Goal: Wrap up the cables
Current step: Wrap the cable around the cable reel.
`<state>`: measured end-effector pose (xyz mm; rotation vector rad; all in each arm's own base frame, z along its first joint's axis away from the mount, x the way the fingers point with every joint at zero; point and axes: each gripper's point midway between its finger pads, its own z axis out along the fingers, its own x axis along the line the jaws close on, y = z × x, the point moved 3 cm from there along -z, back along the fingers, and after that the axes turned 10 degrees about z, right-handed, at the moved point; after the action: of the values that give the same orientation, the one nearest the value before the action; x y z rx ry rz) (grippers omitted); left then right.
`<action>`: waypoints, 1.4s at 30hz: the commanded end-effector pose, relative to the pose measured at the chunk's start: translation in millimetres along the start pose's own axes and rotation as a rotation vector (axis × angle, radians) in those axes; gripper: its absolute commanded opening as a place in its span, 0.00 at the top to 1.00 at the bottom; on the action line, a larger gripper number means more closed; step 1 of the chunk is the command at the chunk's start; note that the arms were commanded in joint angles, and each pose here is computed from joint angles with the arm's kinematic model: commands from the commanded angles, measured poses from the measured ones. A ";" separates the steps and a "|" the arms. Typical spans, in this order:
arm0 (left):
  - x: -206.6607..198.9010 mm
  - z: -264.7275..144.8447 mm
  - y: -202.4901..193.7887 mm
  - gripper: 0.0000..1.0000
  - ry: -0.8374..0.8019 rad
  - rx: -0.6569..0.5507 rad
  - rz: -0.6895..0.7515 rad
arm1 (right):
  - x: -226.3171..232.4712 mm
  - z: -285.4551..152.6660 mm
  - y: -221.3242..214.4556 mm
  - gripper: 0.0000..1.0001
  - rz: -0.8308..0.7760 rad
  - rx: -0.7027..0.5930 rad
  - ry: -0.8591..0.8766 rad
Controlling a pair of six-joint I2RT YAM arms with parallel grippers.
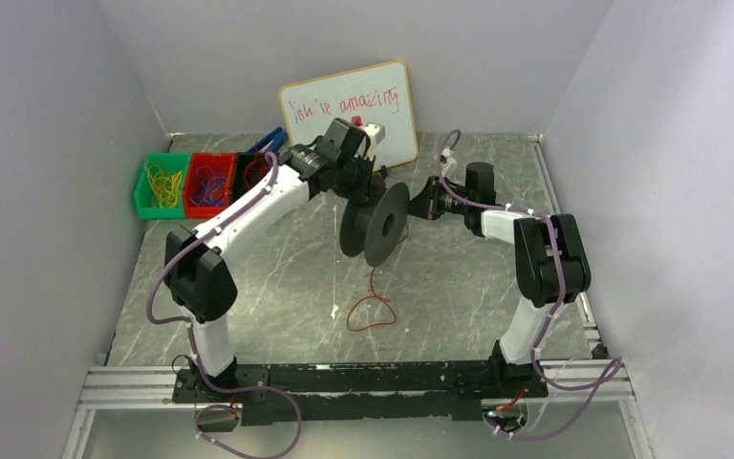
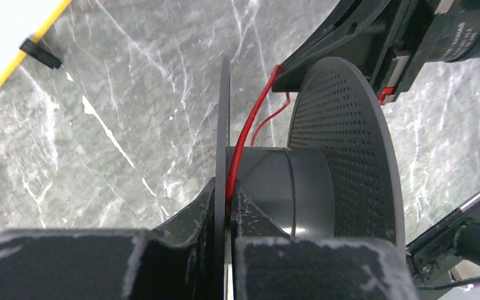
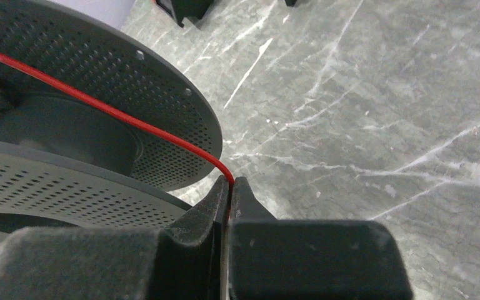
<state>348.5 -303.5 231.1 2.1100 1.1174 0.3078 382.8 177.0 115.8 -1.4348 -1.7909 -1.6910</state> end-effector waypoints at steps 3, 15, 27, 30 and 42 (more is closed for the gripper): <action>2.2 -83.3 79.5 0.97 -0.065 -0.291 -0.005 | 28.0 -9.7 31.5 1.00 -0.130 -0.059 0.014; 34.7 -167.5 138.1 0.97 -0.040 -0.527 -0.126 | 68.3 -9.7 47.4 1.00 -0.225 -0.060 0.070; 67.6 -186.2 149.8 0.97 0.134 -0.586 -0.238 | 86.4 11.8 20.7 0.99 -0.327 0.027 0.126; 74.8 -190.6 151.7 0.97 0.181 -0.597 -0.263 | 90.5 17.3 10.1 0.99 -0.353 0.060 0.156; 92.5 -210.8 157.8 0.98 0.185 -0.636 -0.339 | 96.3 43.8 -13.0 0.92 -0.343 0.150 0.204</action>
<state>377.9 -212.8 373.2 1.7237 1.3805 0.4156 356.7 259.6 201.3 -0.8412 -2.1090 -1.9092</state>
